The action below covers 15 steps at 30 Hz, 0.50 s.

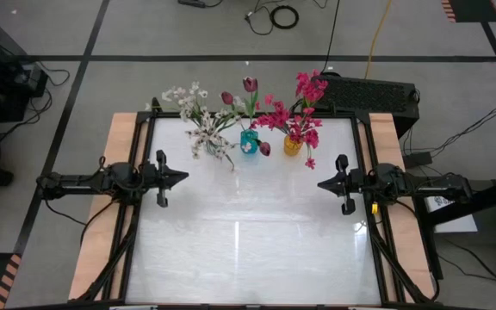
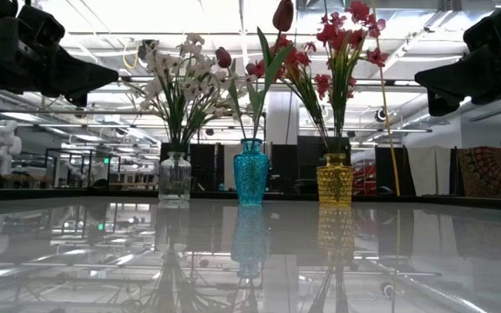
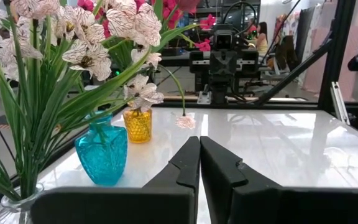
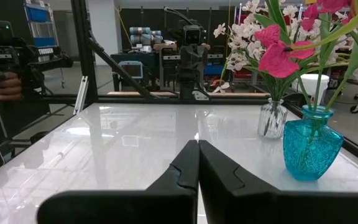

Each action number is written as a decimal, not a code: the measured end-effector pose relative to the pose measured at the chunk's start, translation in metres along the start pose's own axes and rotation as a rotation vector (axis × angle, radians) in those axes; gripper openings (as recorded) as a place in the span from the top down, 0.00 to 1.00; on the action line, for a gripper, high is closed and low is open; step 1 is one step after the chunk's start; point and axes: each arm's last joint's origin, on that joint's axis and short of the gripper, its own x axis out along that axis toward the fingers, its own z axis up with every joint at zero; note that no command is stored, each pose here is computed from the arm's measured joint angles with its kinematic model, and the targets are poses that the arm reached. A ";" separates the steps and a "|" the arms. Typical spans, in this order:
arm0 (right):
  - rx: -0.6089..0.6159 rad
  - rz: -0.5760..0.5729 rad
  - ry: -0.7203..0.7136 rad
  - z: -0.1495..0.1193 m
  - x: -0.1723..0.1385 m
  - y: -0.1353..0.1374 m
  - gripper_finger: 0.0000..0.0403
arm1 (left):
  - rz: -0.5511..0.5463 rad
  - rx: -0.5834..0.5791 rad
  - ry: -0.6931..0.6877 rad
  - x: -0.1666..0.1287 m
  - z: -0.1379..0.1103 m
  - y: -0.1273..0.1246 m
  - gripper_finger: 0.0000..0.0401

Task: Sort flowers into vase by color
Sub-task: Return to Home Position

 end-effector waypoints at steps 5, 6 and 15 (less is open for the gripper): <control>0.000 0.000 -0.001 0.000 0.000 0.000 1.00 | 0.002 0.000 -0.001 0.000 0.000 0.000 0.95; 0.000 0.000 -0.001 0.000 0.000 0.000 1.00 | 0.003 0.000 -0.002 0.000 0.000 0.000 0.95; 0.000 0.000 -0.002 0.000 0.000 0.000 1.00 | 0.004 0.000 -0.003 0.000 0.000 0.000 0.95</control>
